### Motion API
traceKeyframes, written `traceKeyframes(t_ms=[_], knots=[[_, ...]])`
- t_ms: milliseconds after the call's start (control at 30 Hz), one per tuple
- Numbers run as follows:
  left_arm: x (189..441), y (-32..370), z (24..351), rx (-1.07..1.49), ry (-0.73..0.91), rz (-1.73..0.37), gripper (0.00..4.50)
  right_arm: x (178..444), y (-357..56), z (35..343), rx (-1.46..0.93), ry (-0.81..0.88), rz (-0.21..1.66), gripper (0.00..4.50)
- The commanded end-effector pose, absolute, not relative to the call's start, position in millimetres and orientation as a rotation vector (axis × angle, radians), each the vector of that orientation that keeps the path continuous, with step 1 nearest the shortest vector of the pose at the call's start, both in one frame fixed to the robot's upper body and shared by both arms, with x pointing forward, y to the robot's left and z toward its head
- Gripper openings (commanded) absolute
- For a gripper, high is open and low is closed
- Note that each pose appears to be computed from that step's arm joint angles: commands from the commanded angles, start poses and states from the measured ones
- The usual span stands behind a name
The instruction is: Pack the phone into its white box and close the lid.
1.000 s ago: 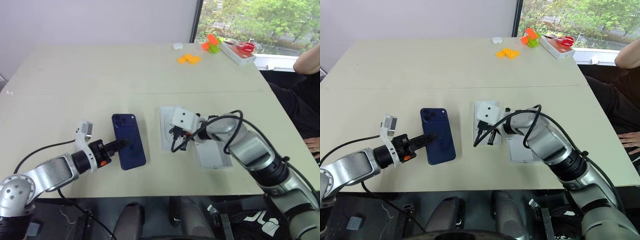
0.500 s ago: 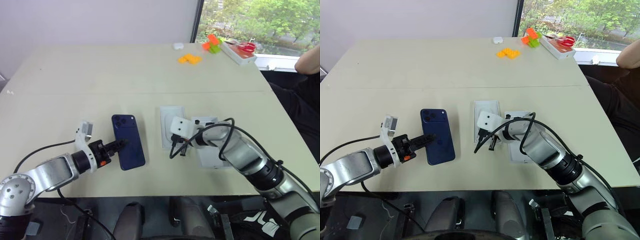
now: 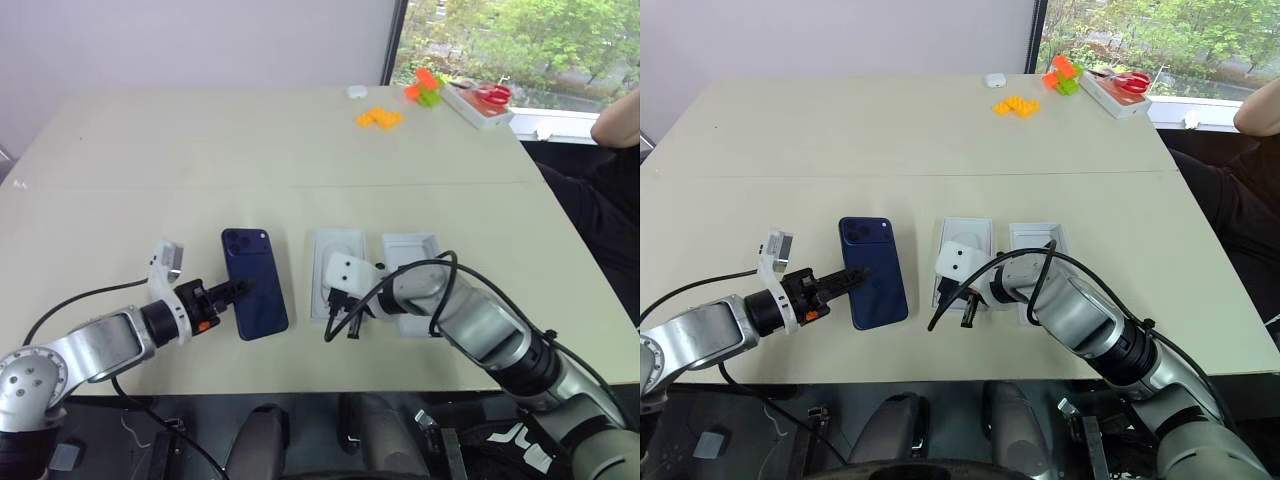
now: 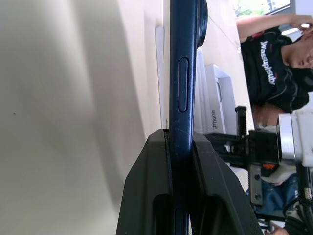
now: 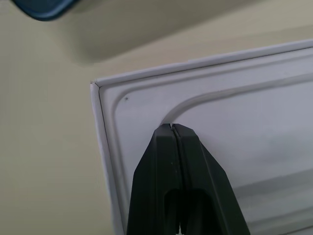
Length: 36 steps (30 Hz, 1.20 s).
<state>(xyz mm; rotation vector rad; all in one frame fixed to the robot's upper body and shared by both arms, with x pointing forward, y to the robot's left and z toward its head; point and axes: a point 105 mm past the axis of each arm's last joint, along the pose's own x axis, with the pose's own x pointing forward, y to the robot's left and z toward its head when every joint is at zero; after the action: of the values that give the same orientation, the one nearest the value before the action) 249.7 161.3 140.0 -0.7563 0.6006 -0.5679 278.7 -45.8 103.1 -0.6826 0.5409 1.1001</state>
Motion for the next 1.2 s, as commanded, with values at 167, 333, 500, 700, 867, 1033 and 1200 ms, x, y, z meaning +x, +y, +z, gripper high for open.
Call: traceKeyframes(t_ms=[167,333,500,700,867,1033,1200], knots=[[260,141,168,-0.682,0.546,-0.684,0.03,279,-60,149,-0.692,0.380,1.110,0.00],[273,107,168,-0.701,0.591,-0.754,0.03,291,-89,165,-0.665,0.354,1.039,0.00],[288,86,161,-0.757,0.654,-0.741,0.03,301,-112,164,-0.670,0.364,0.960,0.00],[294,64,156,-0.744,0.742,-0.778,0.03,306,-134,161,-0.697,0.384,0.888,0.00],[295,53,154,-0.717,0.790,-0.810,0.03,305,-138,160,-0.696,0.389,0.873,0.00],[296,48,152,-0.698,0.820,-0.808,0.03,302,-139,158,-0.693,0.398,0.866,0.00],[296,45,148,-0.689,0.839,-0.800,0.03,301,-142,155,-0.700,0.411,0.858,0.00]])
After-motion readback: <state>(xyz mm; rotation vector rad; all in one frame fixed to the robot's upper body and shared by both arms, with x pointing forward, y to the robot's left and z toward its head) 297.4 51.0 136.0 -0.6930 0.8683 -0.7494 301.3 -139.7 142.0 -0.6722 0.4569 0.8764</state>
